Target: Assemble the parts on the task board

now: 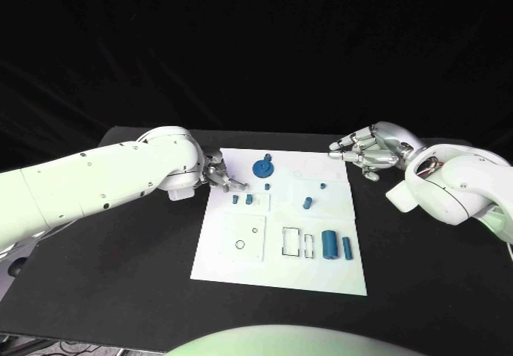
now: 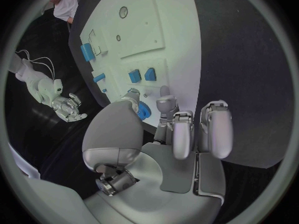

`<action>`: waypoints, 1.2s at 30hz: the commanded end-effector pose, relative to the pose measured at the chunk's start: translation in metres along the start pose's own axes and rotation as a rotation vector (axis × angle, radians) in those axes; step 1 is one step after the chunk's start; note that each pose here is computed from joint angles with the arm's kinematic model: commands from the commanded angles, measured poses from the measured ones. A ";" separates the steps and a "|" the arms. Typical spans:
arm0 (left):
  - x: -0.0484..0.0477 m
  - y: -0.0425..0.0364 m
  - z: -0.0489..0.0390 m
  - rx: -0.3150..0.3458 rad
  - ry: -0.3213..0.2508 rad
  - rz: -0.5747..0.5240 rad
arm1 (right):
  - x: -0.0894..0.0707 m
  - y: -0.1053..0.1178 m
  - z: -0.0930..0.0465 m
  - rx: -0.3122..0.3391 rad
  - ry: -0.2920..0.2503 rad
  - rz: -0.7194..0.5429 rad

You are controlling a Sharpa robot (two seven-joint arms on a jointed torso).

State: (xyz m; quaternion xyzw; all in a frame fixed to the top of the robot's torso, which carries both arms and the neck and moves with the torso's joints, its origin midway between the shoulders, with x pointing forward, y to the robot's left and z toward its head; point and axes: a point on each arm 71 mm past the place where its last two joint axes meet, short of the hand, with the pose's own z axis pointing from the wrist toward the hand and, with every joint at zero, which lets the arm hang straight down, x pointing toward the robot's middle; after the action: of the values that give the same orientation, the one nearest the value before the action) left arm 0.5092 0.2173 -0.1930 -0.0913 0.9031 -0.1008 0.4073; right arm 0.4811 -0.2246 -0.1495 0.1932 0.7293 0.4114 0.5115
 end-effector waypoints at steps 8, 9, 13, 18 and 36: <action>-0.0085 -0.0267 -0.0065 0.384 -0.091 -0.199 | 0.001 0.000 0.000 -0.008 0.012 -0.003; -0.0089 -0.0314 -0.0064 0.425 -0.116 -0.181 | 0.001 0.000 0.000 -0.008 0.012 -0.003; -0.0079 -0.0442 -0.0037 0.525 -0.201 -0.116 | 0.001 0.000 0.000 -0.009 0.012 -0.002; -0.0023 -0.0540 0.0040 0.574 -0.270 -0.016 | 0.002 0.000 0.001 -0.010 0.014 -0.001; 0.0238 -0.0766 0.0204 0.529 -0.297 0.279 | 0.004 -0.001 0.002 -0.011 0.016 0.000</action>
State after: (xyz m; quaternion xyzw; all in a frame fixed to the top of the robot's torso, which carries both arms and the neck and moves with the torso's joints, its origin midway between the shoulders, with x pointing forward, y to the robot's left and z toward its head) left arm 0.5152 0.1361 -0.2030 0.0987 0.7816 -0.2876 0.5447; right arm 0.4816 -0.2233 -0.1525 0.1939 0.7302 0.4120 0.5094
